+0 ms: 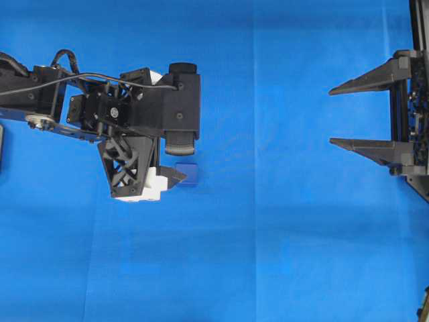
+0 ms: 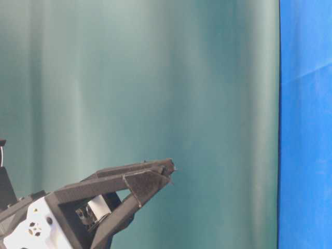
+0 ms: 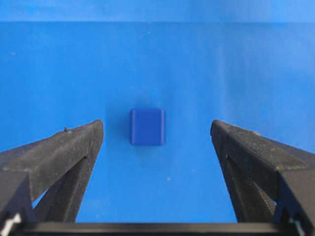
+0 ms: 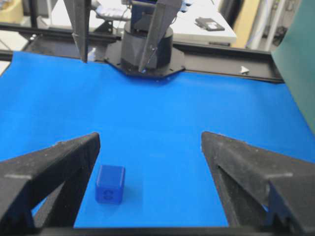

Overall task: Handover the blue block to the right arm after grasping it with the left arm, then place it in the designated position.
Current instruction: 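Lower the left gripper over the blue cube and close on it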

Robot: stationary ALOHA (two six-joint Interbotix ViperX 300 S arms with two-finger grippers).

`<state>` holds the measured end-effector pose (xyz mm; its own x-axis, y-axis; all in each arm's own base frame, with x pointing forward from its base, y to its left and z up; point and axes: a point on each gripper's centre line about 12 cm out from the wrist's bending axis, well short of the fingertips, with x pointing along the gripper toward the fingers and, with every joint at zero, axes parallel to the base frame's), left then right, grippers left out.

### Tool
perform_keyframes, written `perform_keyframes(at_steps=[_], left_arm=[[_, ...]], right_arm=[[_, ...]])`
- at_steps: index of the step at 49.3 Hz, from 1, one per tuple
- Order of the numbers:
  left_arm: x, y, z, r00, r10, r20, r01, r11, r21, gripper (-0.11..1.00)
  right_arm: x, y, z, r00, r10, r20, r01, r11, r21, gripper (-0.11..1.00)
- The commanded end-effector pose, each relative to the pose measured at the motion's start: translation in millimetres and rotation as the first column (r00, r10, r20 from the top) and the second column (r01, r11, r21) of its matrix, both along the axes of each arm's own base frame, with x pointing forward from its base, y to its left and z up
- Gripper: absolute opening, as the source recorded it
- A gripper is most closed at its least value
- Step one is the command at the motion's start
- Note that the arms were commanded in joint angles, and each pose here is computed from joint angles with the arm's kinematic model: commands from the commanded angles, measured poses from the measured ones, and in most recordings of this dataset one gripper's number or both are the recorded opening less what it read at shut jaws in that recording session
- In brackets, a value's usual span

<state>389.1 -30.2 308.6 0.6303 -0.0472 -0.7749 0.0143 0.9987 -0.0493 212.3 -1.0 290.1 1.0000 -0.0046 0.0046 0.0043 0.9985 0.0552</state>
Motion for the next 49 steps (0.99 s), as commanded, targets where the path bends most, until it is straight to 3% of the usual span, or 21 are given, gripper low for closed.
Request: perform_keyframes(at_steps=[1,22,49], left_arm=[[-1.5,-0.2,17.8,0.999,-0.002,0.049,0.002,1.0,-0.001,0.93],[0.0,-0.3,9.3,1.0,0.003,0.029,-0.003,1.0,-0.003,0.93],[17.6,-1.8,-67.7,0.999,0.004,-0.054,-0.004,1.0,0.002,0.93]], right_arm=[[2.8,-0.4,12.2,1.0,-0.002,0.031,0.002,1.0,0.004,0.98],[2.7,-0.4,11.5,1.0,-0.002,0.029,0.002,1.0,0.003,0.98],[4.7,-0.4,8.6,1.0,-0.002,0.018,0.002,1.0,0.003,0.98]])
